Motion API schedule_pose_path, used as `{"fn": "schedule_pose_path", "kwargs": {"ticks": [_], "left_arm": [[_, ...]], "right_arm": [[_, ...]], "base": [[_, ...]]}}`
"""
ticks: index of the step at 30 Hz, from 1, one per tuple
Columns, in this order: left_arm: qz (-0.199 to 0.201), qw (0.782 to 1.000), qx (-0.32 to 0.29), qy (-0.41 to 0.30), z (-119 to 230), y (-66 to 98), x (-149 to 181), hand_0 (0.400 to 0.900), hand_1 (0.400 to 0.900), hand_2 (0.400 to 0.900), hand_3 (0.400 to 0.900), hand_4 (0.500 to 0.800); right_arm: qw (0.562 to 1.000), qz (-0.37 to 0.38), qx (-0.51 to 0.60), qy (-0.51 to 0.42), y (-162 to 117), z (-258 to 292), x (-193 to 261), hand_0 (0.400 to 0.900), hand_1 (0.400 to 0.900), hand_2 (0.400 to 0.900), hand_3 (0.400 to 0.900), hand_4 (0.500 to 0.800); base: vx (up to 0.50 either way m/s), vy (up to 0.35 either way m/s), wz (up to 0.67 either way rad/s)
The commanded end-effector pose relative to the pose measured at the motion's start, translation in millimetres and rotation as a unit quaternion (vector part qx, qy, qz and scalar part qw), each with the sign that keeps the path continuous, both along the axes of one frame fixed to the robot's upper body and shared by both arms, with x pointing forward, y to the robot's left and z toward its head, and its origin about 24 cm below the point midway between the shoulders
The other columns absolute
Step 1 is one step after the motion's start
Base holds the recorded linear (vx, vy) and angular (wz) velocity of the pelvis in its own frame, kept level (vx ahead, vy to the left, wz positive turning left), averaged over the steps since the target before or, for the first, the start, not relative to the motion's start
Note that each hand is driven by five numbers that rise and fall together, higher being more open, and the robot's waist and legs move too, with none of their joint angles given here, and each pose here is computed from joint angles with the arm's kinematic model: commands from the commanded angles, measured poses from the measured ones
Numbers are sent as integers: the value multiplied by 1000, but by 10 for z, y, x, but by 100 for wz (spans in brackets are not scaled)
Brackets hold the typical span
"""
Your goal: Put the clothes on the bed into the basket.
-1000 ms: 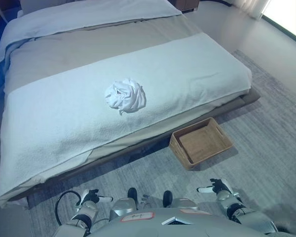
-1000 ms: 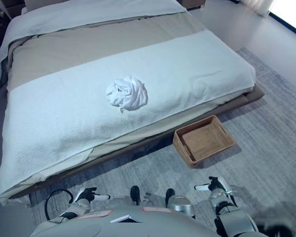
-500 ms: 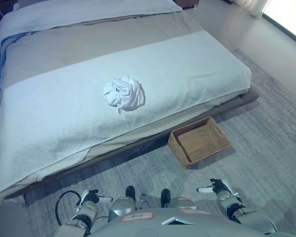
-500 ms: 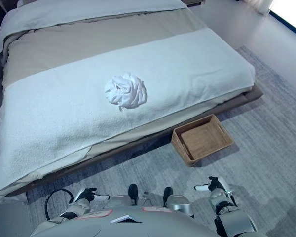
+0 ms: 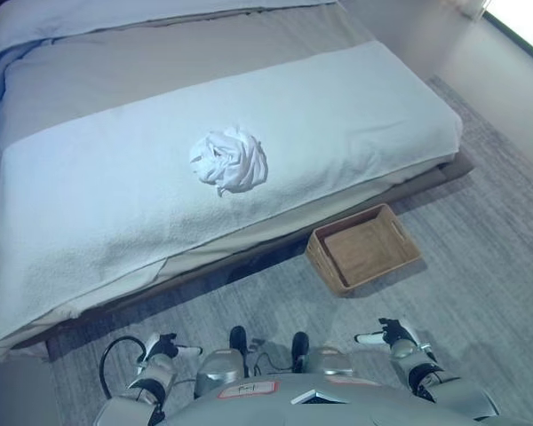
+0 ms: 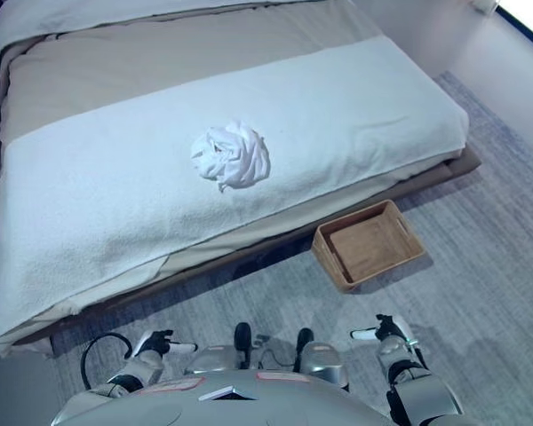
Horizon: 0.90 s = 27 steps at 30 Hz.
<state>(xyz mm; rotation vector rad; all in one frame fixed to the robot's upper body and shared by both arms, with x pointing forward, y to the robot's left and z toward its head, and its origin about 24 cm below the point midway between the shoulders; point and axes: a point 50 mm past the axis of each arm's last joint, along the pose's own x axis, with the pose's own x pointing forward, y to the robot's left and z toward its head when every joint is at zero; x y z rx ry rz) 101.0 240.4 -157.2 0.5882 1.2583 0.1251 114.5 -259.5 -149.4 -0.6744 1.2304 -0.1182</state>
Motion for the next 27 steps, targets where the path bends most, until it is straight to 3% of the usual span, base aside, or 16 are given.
{"fn": "schedule_pose_path", "kwargs": {"ticks": [1, 8, 16, 19, 27], "left_arm": [[1, 998, 55, -20, 128, 305, 132, 900, 900, 900, 900, 800], [-27, 998, 56, -20, 143, 274, 234, 900, 900, 900, 900, 800], [-56, 997, 34, -33, 116, 84, 311, 900, 900, 900, 900, 800], [-46, 997, 38, -40, 134, 105, 341, 900, 900, 900, 900, 800], [-9, 998, 62, 15, 55, 236, -47, 900, 900, 900, 900, 800]], "right_arm": [[999, -23, -16, -31, -100, 74, 133, 900, 900, 900, 900, 800], [998, -44, -18, -29, -148, 68, 57, 900, 900, 900, 900, 800], [998, -49, -22, -26, -240, 80, -19, 900, 900, 900, 900, 800], [998, -35, -28, -42, -242, 129, 131, 900, 900, 900, 900, 800], [994, 1, -18, -106, -83, 231, 505, 900, 900, 900, 900, 800]], "base": [[209, 33, 80], [379, -14, 46], [454, -54, 26], [294, -113, -15], [338, -32, -35]]}}
